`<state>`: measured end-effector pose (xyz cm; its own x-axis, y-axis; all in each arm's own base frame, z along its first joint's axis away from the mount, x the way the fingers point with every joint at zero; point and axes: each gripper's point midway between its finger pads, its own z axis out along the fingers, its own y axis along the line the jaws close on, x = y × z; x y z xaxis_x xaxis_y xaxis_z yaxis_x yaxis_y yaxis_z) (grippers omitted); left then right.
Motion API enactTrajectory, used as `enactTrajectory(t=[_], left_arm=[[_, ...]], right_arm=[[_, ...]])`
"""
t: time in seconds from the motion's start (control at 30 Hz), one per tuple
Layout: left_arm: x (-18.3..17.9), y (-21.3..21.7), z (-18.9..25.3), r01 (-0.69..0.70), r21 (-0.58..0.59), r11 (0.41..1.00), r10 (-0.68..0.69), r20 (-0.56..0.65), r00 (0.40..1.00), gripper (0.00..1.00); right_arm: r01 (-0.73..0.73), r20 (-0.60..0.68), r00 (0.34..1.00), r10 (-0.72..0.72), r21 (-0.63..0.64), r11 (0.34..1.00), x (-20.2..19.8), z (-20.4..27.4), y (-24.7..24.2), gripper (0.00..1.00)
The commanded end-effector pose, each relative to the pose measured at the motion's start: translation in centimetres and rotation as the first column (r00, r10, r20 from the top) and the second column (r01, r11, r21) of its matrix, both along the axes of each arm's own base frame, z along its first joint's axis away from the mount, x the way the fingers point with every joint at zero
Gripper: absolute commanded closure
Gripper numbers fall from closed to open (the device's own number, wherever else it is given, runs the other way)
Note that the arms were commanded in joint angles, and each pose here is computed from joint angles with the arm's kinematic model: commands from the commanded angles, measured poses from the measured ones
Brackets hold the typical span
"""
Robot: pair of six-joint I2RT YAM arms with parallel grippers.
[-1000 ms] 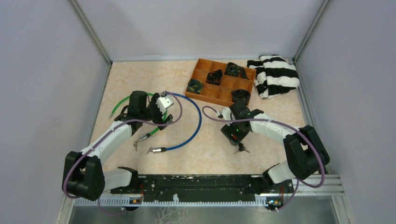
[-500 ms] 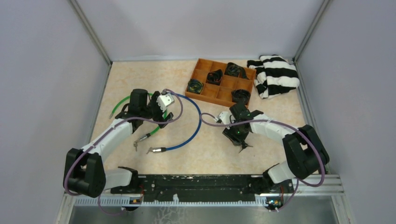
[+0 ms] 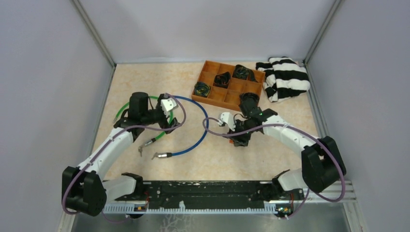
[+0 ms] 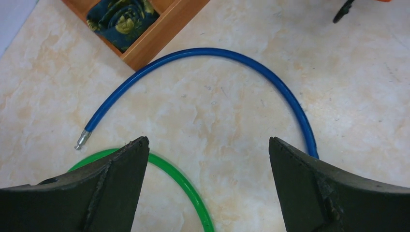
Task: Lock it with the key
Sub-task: Pick up the lock from the center of the board, then lock the lock.
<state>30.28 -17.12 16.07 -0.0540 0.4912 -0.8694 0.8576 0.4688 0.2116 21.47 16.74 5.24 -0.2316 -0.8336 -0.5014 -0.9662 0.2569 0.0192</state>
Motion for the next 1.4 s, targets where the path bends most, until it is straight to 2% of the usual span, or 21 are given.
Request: enactTrajectory(t=[0.0,0.13,0.23,0.47,0.67,1.1,1.23,1.3,1.37], left_arm=[[-2.6,-2.3,2.4,0.173,-0.066,0.983,-0.174,-0.006,0.985,0.04],[-4.7,-4.8,4.9,0.310,-0.083,0.947,-0.312,-0.016,0.950,0.06],[-6.1,-7.0,7.7,0.400,-0.143,0.905,-0.406,-0.013,0.914,0.08],[-6.3,-10.6,11.3,0.472,-0.232,0.851,-0.485,-0.001,0.874,0.18],[-6.8,-12.6,11.5,0.504,-0.294,0.812,-0.539,-0.047,0.841,0.28],[-7.2,-13.9,10.8,0.489,-0.385,0.782,-0.567,-0.116,0.815,0.55],[-7.6,-13.7,10.2,0.497,-0.382,0.779,-0.572,-0.110,0.813,0.57],[-7.8,-13.6,9.8,0.494,-0.382,0.781,-0.570,-0.115,0.813,0.50],[-7.8,-13.5,9.7,0.491,-0.378,0.785,-0.564,-0.106,0.819,0.48]], right_arm=[[-0.208,0.119,0.976,0.185,0.223,0.952,0.7,8.4,4.7,1.00],[-0.270,0.109,0.963,0.248,0.300,0.915,0.4,12.7,6.3,1.00],[-0.300,0.126,0.954,0.273,0.351,0.887,0.4,16.3,7.4,1.00],[-0.350,0.221,0.934,0.281,0.400,0.847,0.7,20.7,8.3,1.00],[-0.339,0.259,0.933,0.249,0.404,0.849,1.1,21.3,8.4,1.00],[-0.337,0.239,0.936,0.257,0.407,0.849,0.6,20.6,9.5,1.00],[-0.337,0.239,0.937,0.256,0.418,0.844,0.6,20.9,9.6,1.00],[-0.337,0.239,0.937,0.255,0.424,0.841,0.6,21.0,9.7,1.00],[-0.338,0.238,0.937,0.256,0.430,0.837,0.6,21.1,9.8,1.00]])
